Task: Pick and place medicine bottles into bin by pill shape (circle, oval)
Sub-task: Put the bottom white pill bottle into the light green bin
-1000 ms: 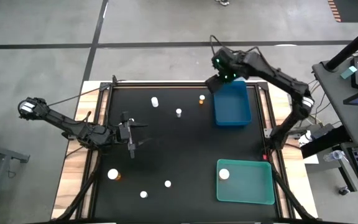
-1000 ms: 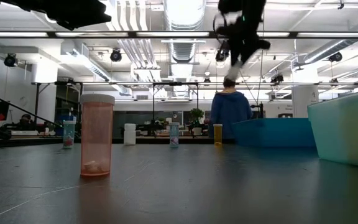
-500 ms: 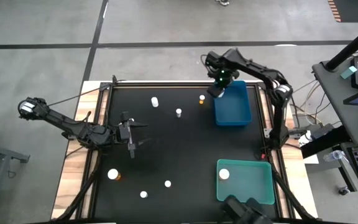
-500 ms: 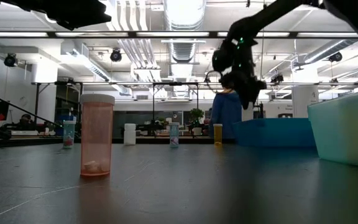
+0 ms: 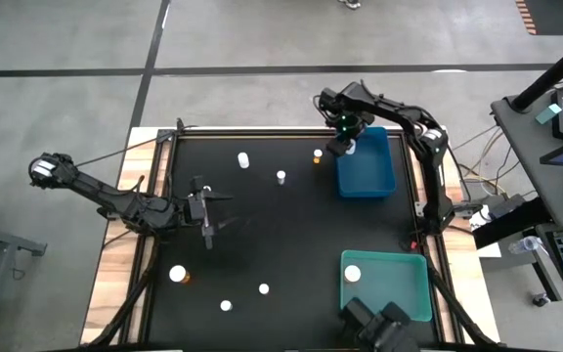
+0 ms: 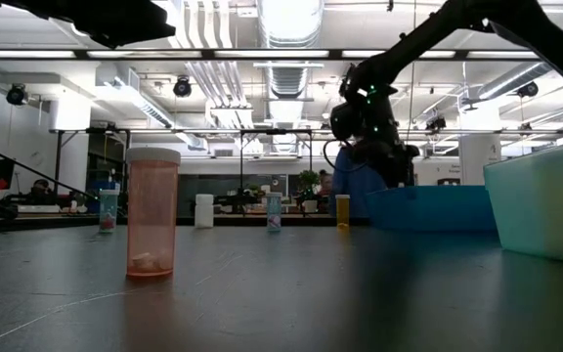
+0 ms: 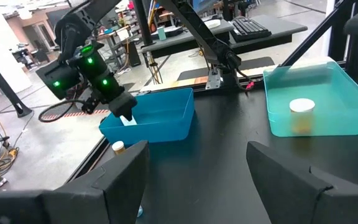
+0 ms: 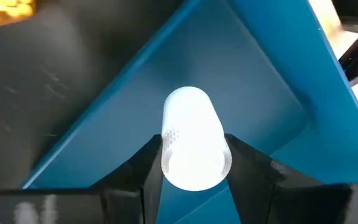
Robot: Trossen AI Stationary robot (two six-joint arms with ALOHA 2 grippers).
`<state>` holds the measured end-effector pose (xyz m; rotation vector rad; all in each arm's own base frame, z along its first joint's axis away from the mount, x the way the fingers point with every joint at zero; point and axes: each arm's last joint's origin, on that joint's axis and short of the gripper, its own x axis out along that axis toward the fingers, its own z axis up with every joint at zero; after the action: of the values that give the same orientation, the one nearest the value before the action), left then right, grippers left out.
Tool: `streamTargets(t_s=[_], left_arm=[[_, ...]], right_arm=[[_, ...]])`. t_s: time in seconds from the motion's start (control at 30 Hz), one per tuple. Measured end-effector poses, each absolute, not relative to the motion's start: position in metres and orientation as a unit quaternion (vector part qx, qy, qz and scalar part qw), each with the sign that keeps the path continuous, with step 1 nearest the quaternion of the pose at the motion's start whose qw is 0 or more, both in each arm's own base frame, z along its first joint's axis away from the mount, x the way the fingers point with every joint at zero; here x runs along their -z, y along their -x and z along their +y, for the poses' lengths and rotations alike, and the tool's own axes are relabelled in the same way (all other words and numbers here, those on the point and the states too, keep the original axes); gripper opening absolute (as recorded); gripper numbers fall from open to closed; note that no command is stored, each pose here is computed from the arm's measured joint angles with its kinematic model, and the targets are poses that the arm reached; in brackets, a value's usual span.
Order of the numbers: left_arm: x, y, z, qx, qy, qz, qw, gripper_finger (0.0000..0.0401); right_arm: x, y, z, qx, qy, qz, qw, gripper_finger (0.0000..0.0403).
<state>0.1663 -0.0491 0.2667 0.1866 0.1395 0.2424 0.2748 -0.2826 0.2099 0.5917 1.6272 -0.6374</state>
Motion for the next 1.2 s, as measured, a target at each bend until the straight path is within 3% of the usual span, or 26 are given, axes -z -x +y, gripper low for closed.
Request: streamTargets(t_s=[1.2], left_arm=[[-0.2667, -0.1664, -0.0492, -0.120, -0.092, 0.069, 0.986, 0.0254]], right_arm=[[-0.2031, -0.2749, -0.2871, 0.270, -0.250, 0.702, 0.610, 0.0141]])
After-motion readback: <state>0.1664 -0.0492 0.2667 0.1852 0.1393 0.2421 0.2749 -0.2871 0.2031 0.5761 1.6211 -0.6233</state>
